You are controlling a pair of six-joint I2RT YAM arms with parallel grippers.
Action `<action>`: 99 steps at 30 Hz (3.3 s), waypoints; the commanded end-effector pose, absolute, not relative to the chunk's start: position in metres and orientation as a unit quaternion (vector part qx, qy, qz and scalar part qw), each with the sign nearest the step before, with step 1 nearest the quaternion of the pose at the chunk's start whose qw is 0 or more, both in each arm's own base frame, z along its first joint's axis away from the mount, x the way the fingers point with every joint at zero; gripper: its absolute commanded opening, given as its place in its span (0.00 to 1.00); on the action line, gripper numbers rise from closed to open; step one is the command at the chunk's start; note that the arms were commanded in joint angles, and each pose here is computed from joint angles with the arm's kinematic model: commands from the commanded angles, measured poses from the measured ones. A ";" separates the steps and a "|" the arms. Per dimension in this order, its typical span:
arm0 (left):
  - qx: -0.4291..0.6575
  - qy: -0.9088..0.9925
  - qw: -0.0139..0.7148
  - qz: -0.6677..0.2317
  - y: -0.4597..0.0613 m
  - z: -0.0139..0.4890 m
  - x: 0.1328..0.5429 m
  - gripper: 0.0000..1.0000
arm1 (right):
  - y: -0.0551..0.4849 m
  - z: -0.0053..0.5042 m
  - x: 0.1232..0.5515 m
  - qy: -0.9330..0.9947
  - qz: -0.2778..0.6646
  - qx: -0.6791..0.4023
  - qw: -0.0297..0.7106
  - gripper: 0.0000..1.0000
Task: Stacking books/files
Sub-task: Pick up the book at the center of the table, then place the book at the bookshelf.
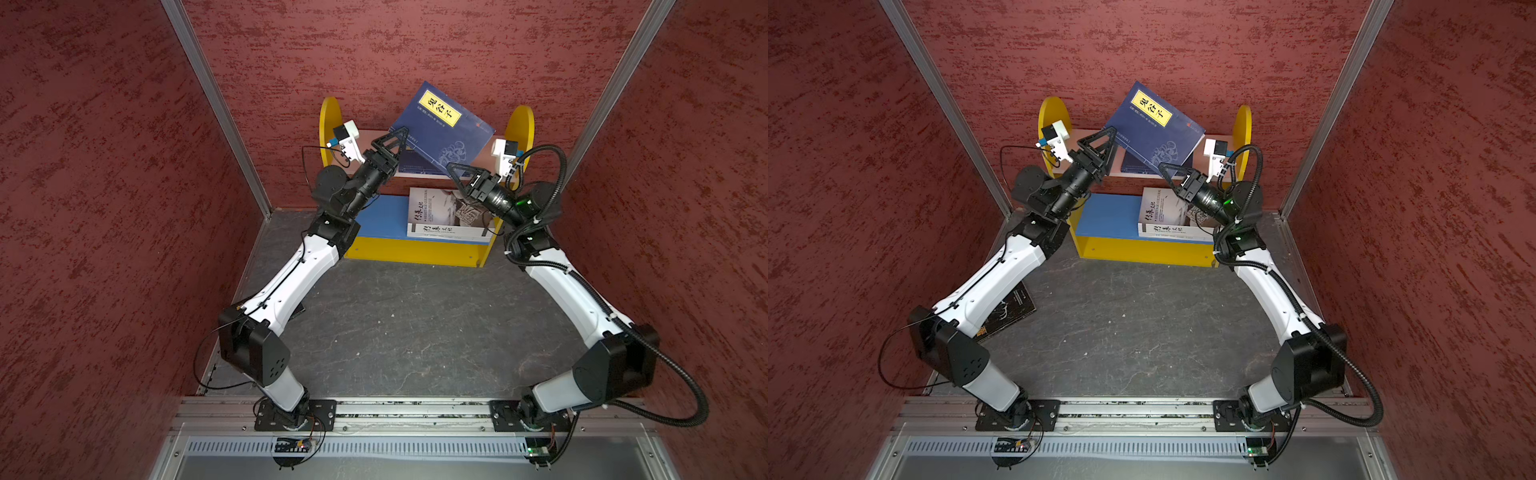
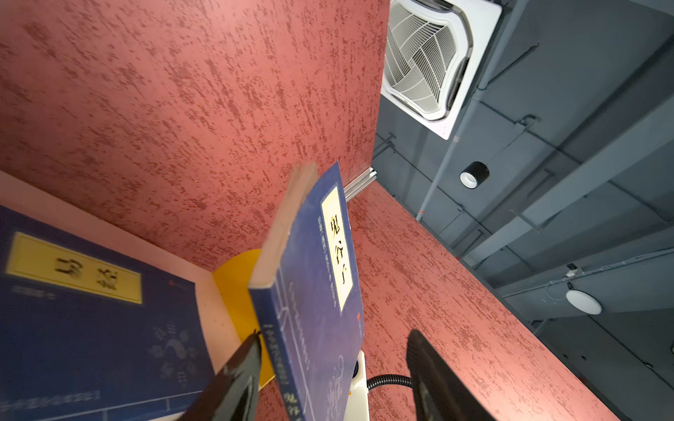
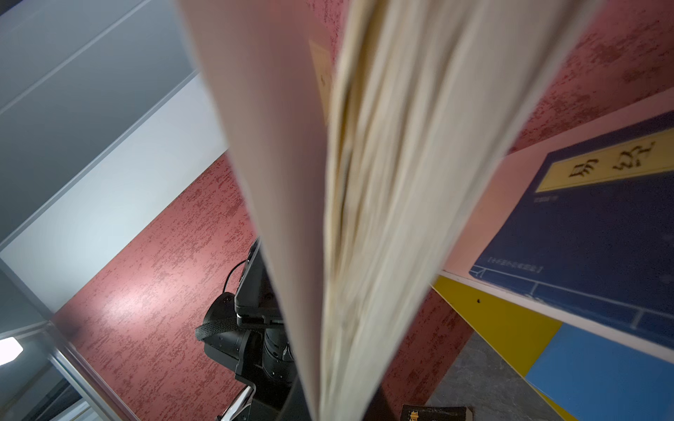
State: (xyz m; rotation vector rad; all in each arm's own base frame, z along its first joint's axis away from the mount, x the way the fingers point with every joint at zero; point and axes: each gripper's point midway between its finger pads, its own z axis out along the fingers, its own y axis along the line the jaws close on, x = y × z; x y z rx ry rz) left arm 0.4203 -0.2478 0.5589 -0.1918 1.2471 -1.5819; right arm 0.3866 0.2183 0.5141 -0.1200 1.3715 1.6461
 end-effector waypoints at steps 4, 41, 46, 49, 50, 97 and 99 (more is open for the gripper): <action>-0.025 0.609 0.462 -0.645 -0.237 0.541 0.411 0.69 | 0.204 0.540 0.355 0.544 0.695 -0.125 0.452 0.10; 0.091 0.595 0.425 -0.676 -0.265 0.551 0.377 0.06 | 0.196 0.552 0.347 0.568 0.684 -0.163 0.427 0.21; 0.057 0.591 0.448 -0.668 -0.263 0.558 0.397 0.00 | 0.181 0.559 0.378 0.563 0.647 -0.099 0.504 0.45; 0.042 0.601 0.447 -0.662 -0.271 0.556 0.412 0.00 | 0.164 0.560 0.398 0.563 0.597 -0.051 0.569 0.57; 0.037 0.610 0.444 -0.655 -0.274 0.552 0.418 0.00 | 0.157 0.559 0.403 0.564 0.576 -0.035 0.590 0.59; -0.044 0.666 0.297 -0.683 -0.296 0.494 0.503 0.00 | 0.144 0.505 0.511 0.661 0.297 -0.021 0.689 0.75; -0.044 0.667 0.291 -0.685 -0.296 0.493 0.503 0.00 | 0.144 0.505 0.511 0.662 0.295 -0.019 0.689 0.75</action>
